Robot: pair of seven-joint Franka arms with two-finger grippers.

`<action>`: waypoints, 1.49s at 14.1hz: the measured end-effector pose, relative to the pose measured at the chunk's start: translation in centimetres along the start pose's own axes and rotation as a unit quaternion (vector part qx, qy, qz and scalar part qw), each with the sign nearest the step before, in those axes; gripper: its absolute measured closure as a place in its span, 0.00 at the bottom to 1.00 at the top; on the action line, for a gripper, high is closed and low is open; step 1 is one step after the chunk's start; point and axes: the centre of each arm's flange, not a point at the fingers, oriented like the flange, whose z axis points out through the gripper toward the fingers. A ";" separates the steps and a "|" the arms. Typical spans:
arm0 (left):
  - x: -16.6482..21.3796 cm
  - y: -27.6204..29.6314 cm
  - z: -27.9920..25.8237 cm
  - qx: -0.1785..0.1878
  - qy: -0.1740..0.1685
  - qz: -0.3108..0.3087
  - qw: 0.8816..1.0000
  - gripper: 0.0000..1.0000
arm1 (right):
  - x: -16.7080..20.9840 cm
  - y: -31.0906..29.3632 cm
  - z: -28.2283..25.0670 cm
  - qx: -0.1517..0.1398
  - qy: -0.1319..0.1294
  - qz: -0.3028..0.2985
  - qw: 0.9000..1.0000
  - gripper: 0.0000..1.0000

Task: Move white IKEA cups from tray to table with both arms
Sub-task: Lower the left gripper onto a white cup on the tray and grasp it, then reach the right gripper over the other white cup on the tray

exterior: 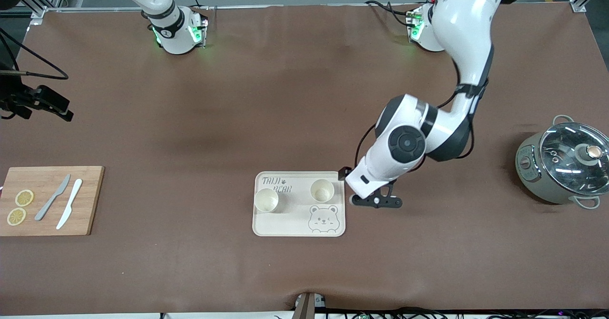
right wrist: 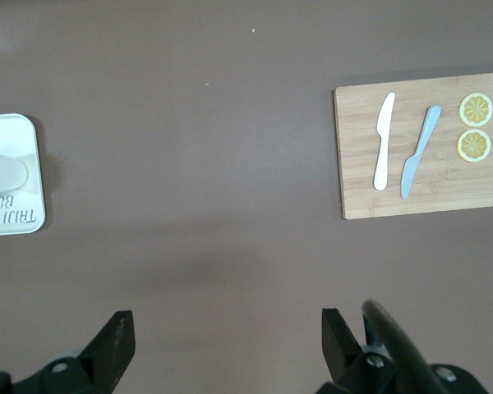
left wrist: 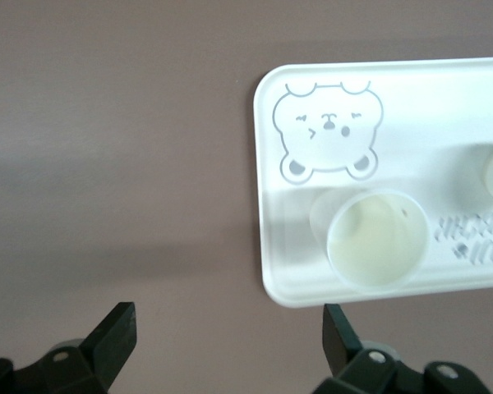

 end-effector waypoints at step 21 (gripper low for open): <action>-1.2 6.0 7.2 -0.005 0.058 0.020 0.998 0.00 | 9.2 -16.4 22.0 0.113 -0.048 0.029 0.992 0.00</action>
